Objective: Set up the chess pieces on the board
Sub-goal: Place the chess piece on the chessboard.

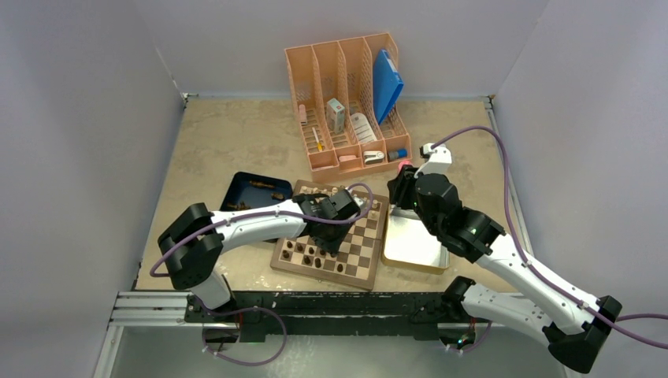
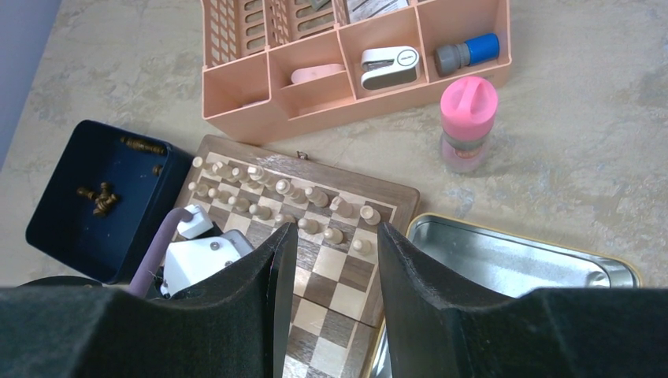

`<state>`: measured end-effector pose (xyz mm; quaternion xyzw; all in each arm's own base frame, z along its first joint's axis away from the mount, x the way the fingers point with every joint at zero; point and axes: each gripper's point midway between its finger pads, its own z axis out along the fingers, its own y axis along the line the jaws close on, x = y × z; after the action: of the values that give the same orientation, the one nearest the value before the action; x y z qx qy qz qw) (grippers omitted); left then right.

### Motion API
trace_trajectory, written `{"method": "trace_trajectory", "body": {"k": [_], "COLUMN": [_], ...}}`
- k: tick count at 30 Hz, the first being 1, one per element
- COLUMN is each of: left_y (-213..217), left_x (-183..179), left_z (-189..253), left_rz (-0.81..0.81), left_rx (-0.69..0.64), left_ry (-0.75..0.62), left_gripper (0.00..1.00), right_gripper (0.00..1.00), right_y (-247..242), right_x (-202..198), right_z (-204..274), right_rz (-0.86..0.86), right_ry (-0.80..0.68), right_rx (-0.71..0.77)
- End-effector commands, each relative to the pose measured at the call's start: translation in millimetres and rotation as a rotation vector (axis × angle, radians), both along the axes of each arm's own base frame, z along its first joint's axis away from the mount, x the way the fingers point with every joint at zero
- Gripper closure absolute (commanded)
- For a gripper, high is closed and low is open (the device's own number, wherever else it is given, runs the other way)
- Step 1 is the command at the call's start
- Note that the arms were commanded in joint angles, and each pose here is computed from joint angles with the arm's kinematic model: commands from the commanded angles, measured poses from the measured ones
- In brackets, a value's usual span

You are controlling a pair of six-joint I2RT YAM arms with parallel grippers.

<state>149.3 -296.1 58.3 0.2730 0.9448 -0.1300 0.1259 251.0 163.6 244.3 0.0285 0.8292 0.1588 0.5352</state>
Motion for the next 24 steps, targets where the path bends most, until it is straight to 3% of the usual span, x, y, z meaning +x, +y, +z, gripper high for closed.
{"method": "trace_trajectory", "body": {"k": [1, 14, 24], "left_y": [-6.5, -8.9, -8.7], "left_x": [0.7, 3.6, 1.9], "left_z": [-0.5, 9.4, 8.5], "left_rz": [-0.003, -0.011, -0.008], "left_rx": [0.002, 0.000, 0.005], "left_ry": [-0.006, -0.017, -0.004], "left_gripper": [0.90, 0.86, 0.89], "right_gripper": [0.55, 0.54, 0.54], "right_y": [3.7, 4.0, 4.6], "right_x": [2.1, 0.8, -0.4], "right_z": [21.7, 24.2, 25.1], "right_rz": [0.009, 0.016, 0.019], "right_ry": [-0.045, -0.048, -0.050], "right_rx": [0.051, 0.057, 0.069]}}
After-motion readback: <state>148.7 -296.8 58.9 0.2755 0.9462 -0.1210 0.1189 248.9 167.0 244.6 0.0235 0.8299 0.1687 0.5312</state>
